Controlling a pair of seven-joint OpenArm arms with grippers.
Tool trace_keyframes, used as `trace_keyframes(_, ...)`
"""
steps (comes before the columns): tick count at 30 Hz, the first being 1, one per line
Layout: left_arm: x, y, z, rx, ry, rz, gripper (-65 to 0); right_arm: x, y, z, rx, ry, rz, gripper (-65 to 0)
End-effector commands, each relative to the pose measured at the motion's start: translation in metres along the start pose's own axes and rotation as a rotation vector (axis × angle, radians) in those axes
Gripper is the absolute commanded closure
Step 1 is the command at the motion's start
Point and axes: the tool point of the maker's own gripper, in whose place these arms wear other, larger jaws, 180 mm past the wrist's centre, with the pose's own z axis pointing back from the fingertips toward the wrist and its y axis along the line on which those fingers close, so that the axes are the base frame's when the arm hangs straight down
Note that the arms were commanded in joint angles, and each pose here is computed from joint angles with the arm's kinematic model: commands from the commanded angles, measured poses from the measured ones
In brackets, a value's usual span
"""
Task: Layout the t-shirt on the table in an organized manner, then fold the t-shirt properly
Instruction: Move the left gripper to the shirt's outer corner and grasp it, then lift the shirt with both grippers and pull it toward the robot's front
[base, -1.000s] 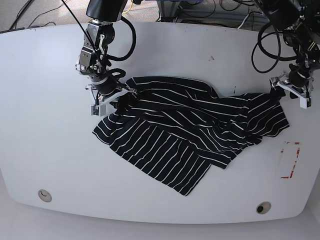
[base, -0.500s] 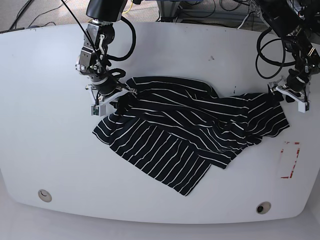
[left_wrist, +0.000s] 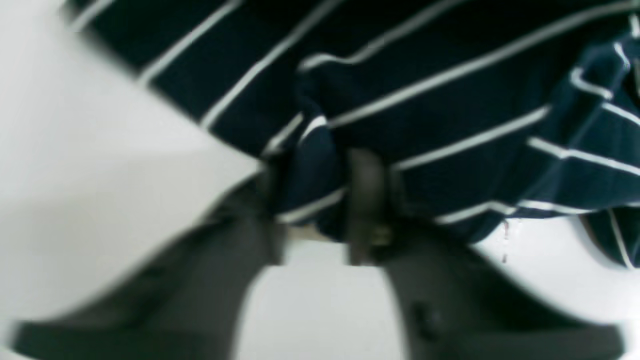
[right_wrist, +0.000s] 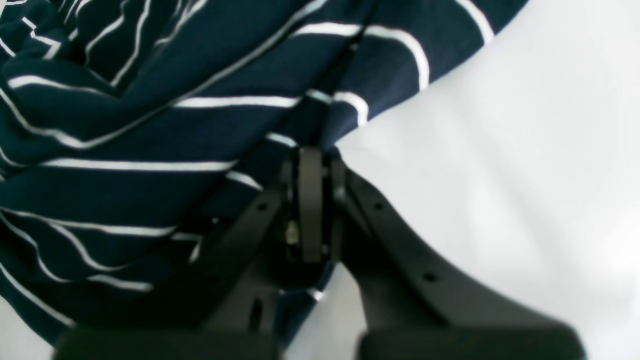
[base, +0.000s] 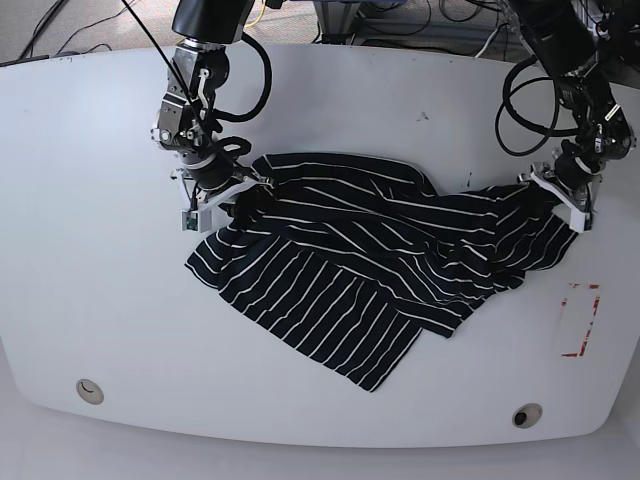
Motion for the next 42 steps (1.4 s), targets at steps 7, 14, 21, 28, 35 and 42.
trace_keyframes(7,0.010,0.002,0.003,0.004,-0.015,-0.023,0.0,0.009,0.002,0.001,0.004,-0.020,0.009,0.0)
trace_keyframes(14,0.030,0.000,0.011,0.019,-0.060,-0.071,0.0,0.032,0.005,0.009,0.001,-0.081,0.037,0.0)
trace_keyframes(21,0.058,-0.027,0.023,0.002,-0.113,-0.220,0.0,0.060,0.010,0.023,-0.001,-0.160,0.073,0.0)
trace_keyframes(28,0.100,-0.054,0.045,0.007,-0.223,-0.351,0.0,0.090,0.012,0.040,-0.012,-0.243,0.122,0.0)
trace_keyframes(35,0.142,-0.084,0.069,0.005,-0.345,-0.470,0.0,0.121,0.017,0.061,-0.020,-0.333,0.178,0.0)
trace_keyframes(42,0.191,-0.109,0.099,0.025,-0.497,-0.568,0.0,0.167,0.010,0.087,-0.063,-0.420,0.291,0.0)
